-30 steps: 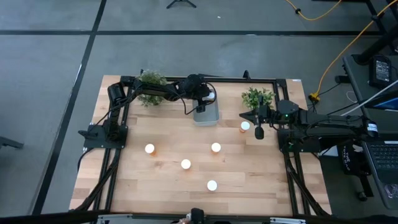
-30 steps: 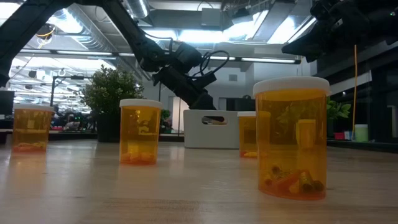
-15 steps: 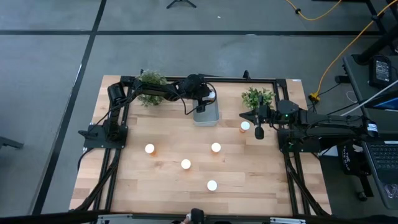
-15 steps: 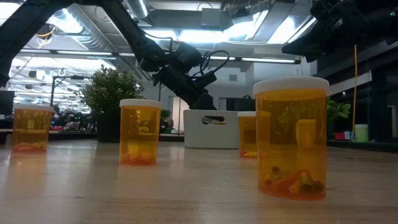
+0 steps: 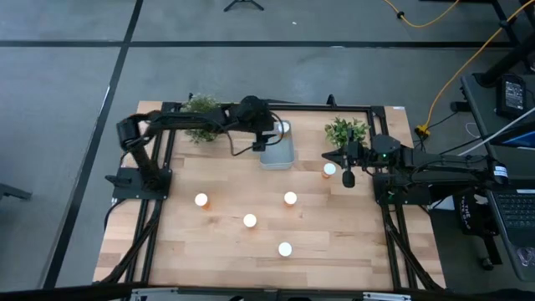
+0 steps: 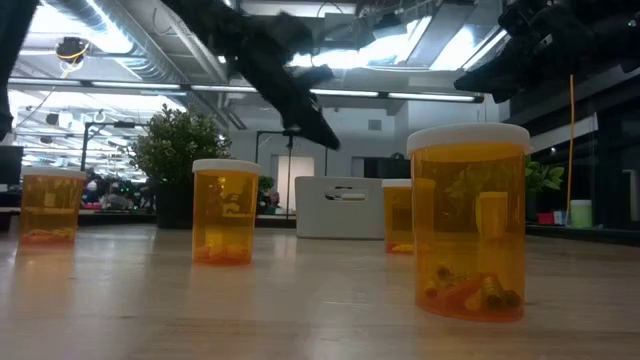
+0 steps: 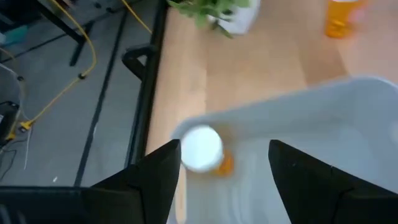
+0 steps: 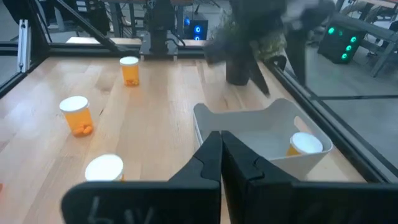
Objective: Pick and place pill bottles into a basket
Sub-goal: Put the orange pill bottle into the gray bin
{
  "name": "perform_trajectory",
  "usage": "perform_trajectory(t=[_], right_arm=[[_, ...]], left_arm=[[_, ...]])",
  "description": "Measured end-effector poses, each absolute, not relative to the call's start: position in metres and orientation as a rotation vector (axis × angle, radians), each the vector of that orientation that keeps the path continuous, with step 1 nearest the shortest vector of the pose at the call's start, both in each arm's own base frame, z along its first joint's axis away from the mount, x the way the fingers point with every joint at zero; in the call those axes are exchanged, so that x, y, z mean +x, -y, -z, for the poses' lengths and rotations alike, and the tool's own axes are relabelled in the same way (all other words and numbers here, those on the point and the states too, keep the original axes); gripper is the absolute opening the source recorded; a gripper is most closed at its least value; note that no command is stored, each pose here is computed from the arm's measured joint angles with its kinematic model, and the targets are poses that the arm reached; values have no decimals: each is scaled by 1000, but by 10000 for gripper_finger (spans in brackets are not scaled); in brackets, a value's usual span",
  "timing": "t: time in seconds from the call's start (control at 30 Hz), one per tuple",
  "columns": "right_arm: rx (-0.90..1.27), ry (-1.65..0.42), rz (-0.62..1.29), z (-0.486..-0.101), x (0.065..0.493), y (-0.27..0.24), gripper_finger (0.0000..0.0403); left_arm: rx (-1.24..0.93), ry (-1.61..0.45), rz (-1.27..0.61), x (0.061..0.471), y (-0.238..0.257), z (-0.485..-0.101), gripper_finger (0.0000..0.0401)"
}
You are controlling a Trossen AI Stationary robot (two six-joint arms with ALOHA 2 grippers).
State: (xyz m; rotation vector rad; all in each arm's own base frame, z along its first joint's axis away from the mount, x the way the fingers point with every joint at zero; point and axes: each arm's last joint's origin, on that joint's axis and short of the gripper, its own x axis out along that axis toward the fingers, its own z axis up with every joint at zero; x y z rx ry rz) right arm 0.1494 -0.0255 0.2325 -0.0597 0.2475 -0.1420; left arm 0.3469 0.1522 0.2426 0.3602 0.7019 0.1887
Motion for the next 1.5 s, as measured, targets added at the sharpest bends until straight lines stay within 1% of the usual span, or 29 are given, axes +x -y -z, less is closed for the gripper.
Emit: perform_trajectory(t=[0.17, 0.27, 0.4, 0.53, 0.73, 0.97, 1.07, 1.13, 1.33, 1.5], right_arm=[[-64, -249, 141, -232, 149, 25, 3], [-63, -251, 141, -232, 149, 25, 3], [-61, -272, 140, -230, 149, 25, 3], [-60, -284, 139, -228, 148, 25, 3], [-59, -294, 139, -227, 148, 25, 3], [-56, -274, 141, -229, 149, 25, 3], [-56, -274, 141, -229, 149, 25, 3], [-56, -275, 141, -229, 149, 25, 3], [28, -328, 149, -222, 152, 26, 3], [53, -387, 139, -221, 158, 22, 3]], left_arm=[[317, -696, -218, 315, -137, -286, 237], [289, -703, -183, 295, -123, -305, 234], [239, -710, -161, 269, -104, -317, 207], [154, -706, -151, 242, -86, -309, 160], [103, -620, -126, 210, -59, -277, 92], [114, -490, -81, 182, -39, -245, 33], [123, -467, -48, 173, -34, -232, 12], [118, -466, -23, 169, -32, -223, 3], [84, -479, -1, 164, -28, -211, 2], [139, -391, 2, 167, -28, -212, 4]])
